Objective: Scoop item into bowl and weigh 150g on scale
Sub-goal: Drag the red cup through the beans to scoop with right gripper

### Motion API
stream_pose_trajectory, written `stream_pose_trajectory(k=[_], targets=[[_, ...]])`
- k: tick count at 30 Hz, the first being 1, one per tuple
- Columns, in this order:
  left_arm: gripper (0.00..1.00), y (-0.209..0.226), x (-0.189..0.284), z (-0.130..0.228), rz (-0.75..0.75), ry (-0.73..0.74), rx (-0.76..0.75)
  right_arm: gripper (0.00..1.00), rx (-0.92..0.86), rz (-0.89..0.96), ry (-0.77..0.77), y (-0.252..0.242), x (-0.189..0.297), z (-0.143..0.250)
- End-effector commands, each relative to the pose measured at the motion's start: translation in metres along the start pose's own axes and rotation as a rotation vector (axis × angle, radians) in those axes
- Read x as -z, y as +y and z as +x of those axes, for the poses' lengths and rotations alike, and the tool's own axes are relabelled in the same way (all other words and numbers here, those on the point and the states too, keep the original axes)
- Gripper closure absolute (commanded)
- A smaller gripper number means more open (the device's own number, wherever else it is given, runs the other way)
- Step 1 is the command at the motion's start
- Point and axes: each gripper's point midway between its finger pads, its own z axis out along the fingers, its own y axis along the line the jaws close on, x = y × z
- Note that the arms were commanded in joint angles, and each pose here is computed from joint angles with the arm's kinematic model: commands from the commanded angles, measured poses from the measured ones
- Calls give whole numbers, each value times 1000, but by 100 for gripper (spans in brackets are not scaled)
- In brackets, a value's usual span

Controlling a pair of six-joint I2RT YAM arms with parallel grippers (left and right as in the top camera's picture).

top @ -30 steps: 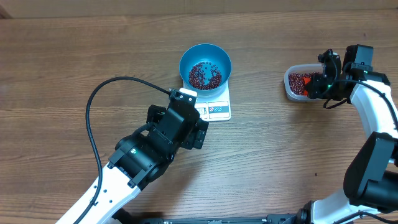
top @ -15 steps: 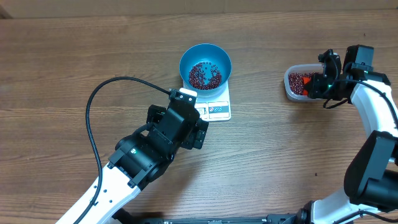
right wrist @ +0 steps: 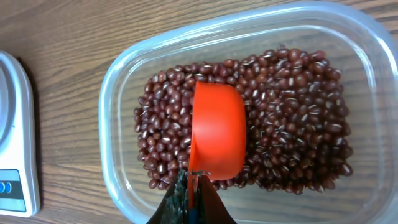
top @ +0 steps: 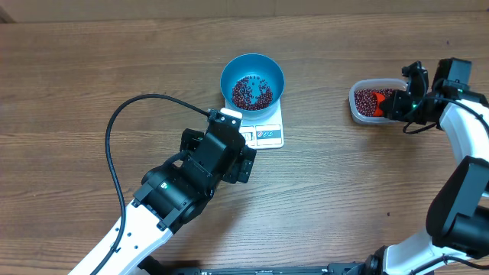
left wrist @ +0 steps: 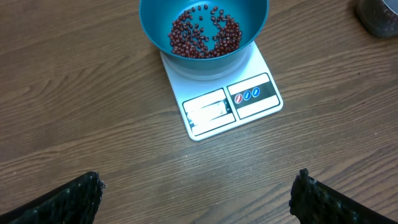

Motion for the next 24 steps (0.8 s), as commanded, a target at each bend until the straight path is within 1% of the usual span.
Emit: stream_pose_trajectory(k=[1,10,18,24], targets=[[1,4,-3,2,-13,8,-4,96,-51,-4,43,-9,-13,10],[1,4,-3,2,-13,8,-4,96,-112,-7,42,-12,-16,10],[1,4,-3,2,-13,8,-4,96,-229,8,19,-31,-9,9],[1,4,-3,2,-13,8,-4,96,-278,-18,5,-35,-5,8]])
